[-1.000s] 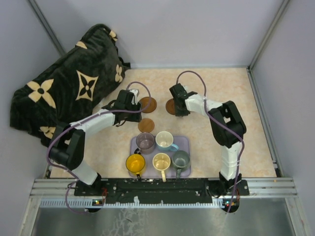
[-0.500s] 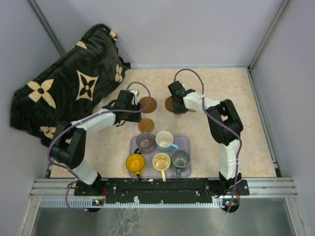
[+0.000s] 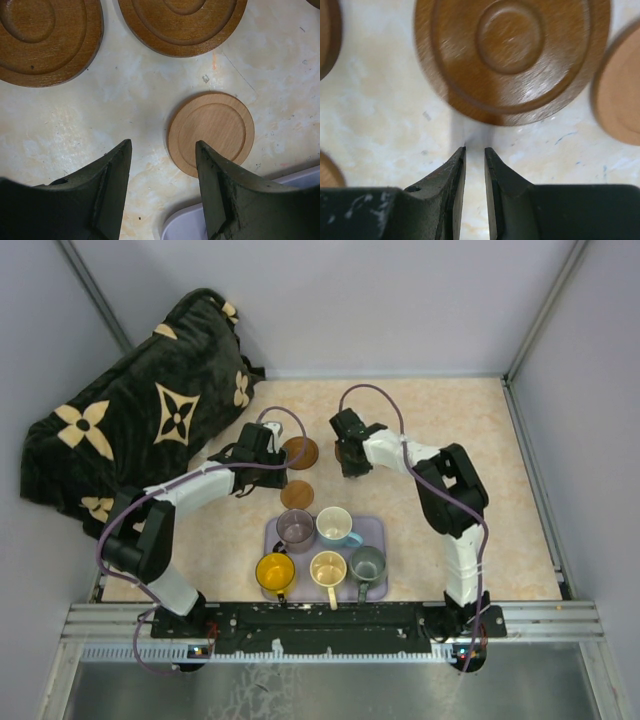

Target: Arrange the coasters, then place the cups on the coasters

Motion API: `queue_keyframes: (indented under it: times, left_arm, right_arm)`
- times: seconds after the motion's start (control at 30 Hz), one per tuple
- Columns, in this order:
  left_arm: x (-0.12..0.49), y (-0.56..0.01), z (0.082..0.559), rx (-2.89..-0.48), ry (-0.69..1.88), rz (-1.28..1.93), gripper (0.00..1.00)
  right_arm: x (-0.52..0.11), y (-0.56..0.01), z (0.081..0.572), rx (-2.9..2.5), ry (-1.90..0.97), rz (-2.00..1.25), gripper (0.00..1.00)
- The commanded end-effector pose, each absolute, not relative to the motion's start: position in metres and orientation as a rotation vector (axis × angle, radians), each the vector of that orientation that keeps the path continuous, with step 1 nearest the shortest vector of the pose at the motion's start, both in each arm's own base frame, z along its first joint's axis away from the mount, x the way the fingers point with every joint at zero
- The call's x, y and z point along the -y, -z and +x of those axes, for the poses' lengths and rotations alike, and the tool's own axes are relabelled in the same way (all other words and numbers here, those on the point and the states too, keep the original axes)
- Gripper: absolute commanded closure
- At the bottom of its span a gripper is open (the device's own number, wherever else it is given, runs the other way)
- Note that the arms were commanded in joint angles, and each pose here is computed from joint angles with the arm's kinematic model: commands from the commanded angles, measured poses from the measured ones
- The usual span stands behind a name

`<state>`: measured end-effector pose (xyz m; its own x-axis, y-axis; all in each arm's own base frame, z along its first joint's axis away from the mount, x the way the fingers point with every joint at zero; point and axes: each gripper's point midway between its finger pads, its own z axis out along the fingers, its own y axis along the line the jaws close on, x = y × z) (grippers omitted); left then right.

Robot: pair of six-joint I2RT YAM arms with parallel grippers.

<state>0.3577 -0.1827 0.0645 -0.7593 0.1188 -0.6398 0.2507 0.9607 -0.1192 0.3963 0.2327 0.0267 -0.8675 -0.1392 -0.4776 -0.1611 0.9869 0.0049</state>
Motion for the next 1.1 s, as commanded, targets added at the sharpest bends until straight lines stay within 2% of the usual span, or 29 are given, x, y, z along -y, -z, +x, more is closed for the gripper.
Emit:
queue_keyframes:
  times: [0.0,0.13,0.4,0.53,0.9,1.0,1.07]
  left_arm:
    - [0.184,-0.075,0.366,-2.395,0.271,0.243,0.40]
    - [0.184,-0.074,0.361,-2.400,0.293,0.239,0.40]
    - [0.181,-0.062,0.343,-2.442,0.318,0.242,0.43]
    - [0.177,-0.062,0.333,-2.451,0.321,0.226,0.51]
    - [0.176,-0.047,0.327,-2.500,0.314,0.226,0.51]
    - [0.175,-0.036,0.331,-2.543,0.277,0.225,0.62]
    - [0.176,-0.029,0.332,-2.571,0.266,0.233,0.67]
  right_arm:
    - [-0.263,-0.086,0.385,-2.545,-0.202,-0.310,0.77]
    - [-0.278,-0.103,0.364,-2.551,-0.353,-0.346,0.77]
    - [-0.314,-0.097,0.335,-2.593,-0.530,-0.450,0.77]
    - [-0.329,-0.095,0.333,-2.592,-0.522,-0.487,0.77]
    - [-0.329,-0.110,0.335,-2.547,-0.527,-0.410,0.79]
    - [-0.320,-0.121,0.336,-2.514,-0.494,-0.384,0.79]
    - [-0.315,-0.131,0.337,-2.490,-0.478,-0.370,0.79]
